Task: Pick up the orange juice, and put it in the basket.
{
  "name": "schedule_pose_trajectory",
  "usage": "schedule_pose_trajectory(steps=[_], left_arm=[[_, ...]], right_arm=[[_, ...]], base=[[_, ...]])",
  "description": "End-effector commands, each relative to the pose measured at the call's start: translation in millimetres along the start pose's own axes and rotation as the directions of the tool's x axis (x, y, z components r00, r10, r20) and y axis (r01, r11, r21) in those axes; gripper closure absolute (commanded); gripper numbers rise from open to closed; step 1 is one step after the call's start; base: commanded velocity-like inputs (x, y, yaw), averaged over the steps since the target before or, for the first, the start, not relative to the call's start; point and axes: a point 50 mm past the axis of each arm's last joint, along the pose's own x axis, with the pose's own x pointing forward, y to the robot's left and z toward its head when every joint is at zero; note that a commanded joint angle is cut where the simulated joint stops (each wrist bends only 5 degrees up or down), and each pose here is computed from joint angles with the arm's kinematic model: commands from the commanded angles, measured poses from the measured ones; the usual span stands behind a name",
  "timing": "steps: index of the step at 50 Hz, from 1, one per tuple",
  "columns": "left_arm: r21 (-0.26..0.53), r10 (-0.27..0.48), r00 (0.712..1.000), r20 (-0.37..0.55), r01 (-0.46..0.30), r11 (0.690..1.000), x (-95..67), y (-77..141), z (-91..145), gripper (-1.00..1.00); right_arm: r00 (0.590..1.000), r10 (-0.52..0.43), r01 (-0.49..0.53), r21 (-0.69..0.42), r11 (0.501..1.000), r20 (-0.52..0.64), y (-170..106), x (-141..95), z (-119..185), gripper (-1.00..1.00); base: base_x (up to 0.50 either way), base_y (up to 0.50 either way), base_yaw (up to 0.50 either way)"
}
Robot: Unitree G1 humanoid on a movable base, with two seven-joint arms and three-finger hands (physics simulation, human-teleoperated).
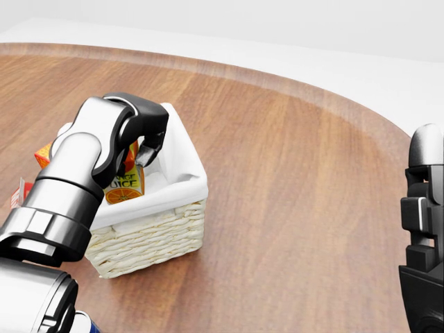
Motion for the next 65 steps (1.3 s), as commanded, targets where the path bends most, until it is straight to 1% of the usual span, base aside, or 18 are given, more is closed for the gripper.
schedule_pose_trajectory(steps=[1,2,3,4,41,45,47,49,50,54,55,57,59,60,62,63,64,65], left_arm=[[0.000,-0.027,1.000,-0.002,0.027,1.000,1.7,2,-1,1.00],[-0.001,-0.023,1.000,-0.004,0.023,1.000,1.0,4,-3,0.84],[0.006,-0.017,1.000,-0.016,0.017,1.000,-0.2,5,-6,-0.55],[0.001,-0.009,1.000,-0.016,0.009,1.000,-1.1,7,-7,-1.00],[0.000,0.062,0.996,-0.057,-0.062,0.998,-11.4,20,-22,-1.00],[-0.005,0.124,0.990,-0.060,-0.125,0.992,-19.6,30,-25,-1.00],[-0.029,0.243,0.969,-0.049,-0.245,0.969,-36.6,44,-28,-1.00],[-0.044,0.293,0.955,-0.041,-0.295,0.955,-44.3,49,-28,-1.00],[-0.081,0.396,0.918,-0.021,-0.396,0.915,-62.4,63,-30,-1.00],[-0.183,0.606,0.794,0.053,-0.588,0.788,-105.8,81,-29,-1.00],[-0.224,0.670,0.738,0.083,-0.641,0.734,-121.8,86,-27,-1.00],[-0.267,0.749,0.651,0.125,-0.705,0.657,-145.2,93,-27,-1.00],[-0.315,0.832,0.527,0.172,-0.771,0.554,-176.6,98,-26,-1.00],[-0.330,0.872,0.430,0.235,-0.808,0.488,-204.1,99,-24,-1.00],[-0.377,0.897,0.374,0.236,-0.815,0.439,-231.4,95,-31,-1.00],[-0.378,0.898,0.371,0.238,-0.816,0.438,-233.4,95,-31,-1.00],[-0.361,0.904,0.314,0.291,-0.839,0.408,-252.9,91,-30,-1.00],[-0.343,0.903,0.274,0.330,-0.857,0.385,-268.3,87,-30,-1.00]], right_arm=[[1.000,-0.001,0.001,0.001,1.000,-0.004,0,0,-1,-1.00],[1.000,-0.001,0.001,0.001,1.000,-0.006,0,0,-2,-1.00],[1.000,0.000,0.000,0.002,1.000,-0.007,0,0,-2,-1.00],[1.000,0.001,-0.001,0.002,1.000,-0.006,0,1,-2,-1.00],[1.000,0.002,-0.002,0.001,1.000,0.007,1,1,0,-1.00],[1.000,0.001,-0.001,0.002,1.000,0.005,1,2,-1,-1.00],[1.000,0.001,-0.001,0.001,1.000,0.005,1,1,-1,-1.00],[1.000,0.001,-0.001,0.002,1.000,0.005,1,1,-1,-1.00],[1.000,0.000,0.000,0.001,1.000,0.005,1,1,-1,-1.00],[1.000,0.001,-0.001,0.002,1.000,0.006,1,1,-1,-1.00],[1.000,0.002,-0.002,0.001,1.000,0.006,1,2,0,-1.00],[1.000,0.003,-0.003,0.002,1.000,0.008,1,2,0,-1.00],[1.000,0.003,-0.003,0.000,1.000,0.013,2,1,2,-1.00],[1.000,0.004,-0.004,-0.001,1.000,0.015,2,1,3,-1.00],[1.000,0.004,-0.004,-0.001,1.000,0.016,3,1,4,-1.00],[1.000,0.004,-0.004,-0.001,1.000,0.016,3,1,4,-1.00],[1.000,0.006,-0.006,-0.001,1.000,0.016,3,2,4,-1.00],[1.000,0.008,-0.008,-0.001,1.000,0.017,4,2,4,-1.00]], base=[[0.00,0.00,0.00],[0.00,0.00,0.00],[0.00,0.00,0.00],[0.00,0.00,0.00],[0.00,0.00,0.00],[0.00,0.00,0.00],[0.00,0.00,0.00],[0.00,0.00,0.00],[0.00,0.00,0.00],[0.00,0.00,0.00],[0.00,0.00,0.00],[0.00,0.00,0.00],[0.00,0.00,0.00],[0.00,0.00,0.00],[0.00,0.00,0.00],[0.00,0.00,0.00],[0.00,0.00,0.00],[0.00,0.00,0.00]])
